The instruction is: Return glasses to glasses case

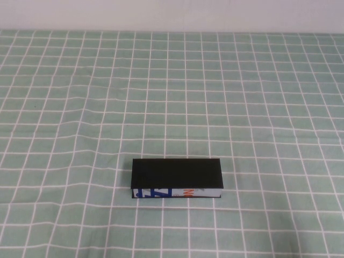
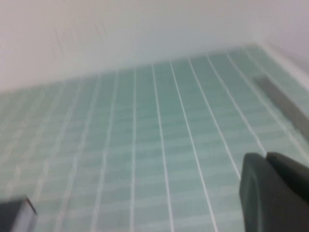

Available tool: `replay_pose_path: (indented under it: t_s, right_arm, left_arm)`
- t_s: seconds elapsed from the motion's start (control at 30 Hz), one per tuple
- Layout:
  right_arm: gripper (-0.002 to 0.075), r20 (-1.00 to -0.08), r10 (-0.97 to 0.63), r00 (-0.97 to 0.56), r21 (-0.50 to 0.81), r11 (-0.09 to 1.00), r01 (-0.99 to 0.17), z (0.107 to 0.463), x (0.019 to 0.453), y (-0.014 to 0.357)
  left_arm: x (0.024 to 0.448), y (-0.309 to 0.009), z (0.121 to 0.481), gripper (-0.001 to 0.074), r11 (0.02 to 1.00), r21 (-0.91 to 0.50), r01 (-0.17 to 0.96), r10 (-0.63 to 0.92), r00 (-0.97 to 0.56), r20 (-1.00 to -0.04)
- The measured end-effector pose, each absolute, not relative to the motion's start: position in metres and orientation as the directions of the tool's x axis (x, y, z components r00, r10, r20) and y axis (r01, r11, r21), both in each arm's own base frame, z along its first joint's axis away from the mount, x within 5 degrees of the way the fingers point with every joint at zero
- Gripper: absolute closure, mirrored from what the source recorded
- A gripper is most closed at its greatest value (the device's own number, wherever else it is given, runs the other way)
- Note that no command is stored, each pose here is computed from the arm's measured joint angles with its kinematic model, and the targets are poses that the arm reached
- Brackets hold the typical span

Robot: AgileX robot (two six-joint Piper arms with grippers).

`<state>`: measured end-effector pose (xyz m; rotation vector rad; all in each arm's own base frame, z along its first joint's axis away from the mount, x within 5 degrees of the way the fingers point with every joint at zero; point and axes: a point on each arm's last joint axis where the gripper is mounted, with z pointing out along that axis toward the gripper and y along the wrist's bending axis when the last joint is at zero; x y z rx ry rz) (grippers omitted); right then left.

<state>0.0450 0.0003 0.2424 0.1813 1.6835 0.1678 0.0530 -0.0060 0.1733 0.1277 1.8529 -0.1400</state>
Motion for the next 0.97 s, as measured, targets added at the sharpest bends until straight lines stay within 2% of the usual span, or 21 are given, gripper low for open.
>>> replay_pose_path:
  t_s: [0.23,0.97]
  right_arm:
    - [0.0739,-0.931,0.225,-0.287,0.215,0.974,0.067,0.174,0.053,0.000]
    - [0.0739,-0.935,0.225,-0.274,0.216,0.974,0.066,0.173,0.053,0.000]
  left_arm:
    - [0.053,-0.006,0.173,0.0740,0.987,-0.031,0.160,0.016,-0.282,-0.959]
    - [0.053,-0.006,0.173,0.0740,0.987,-0.031,0.159,0.015,-0.280,-0.960]
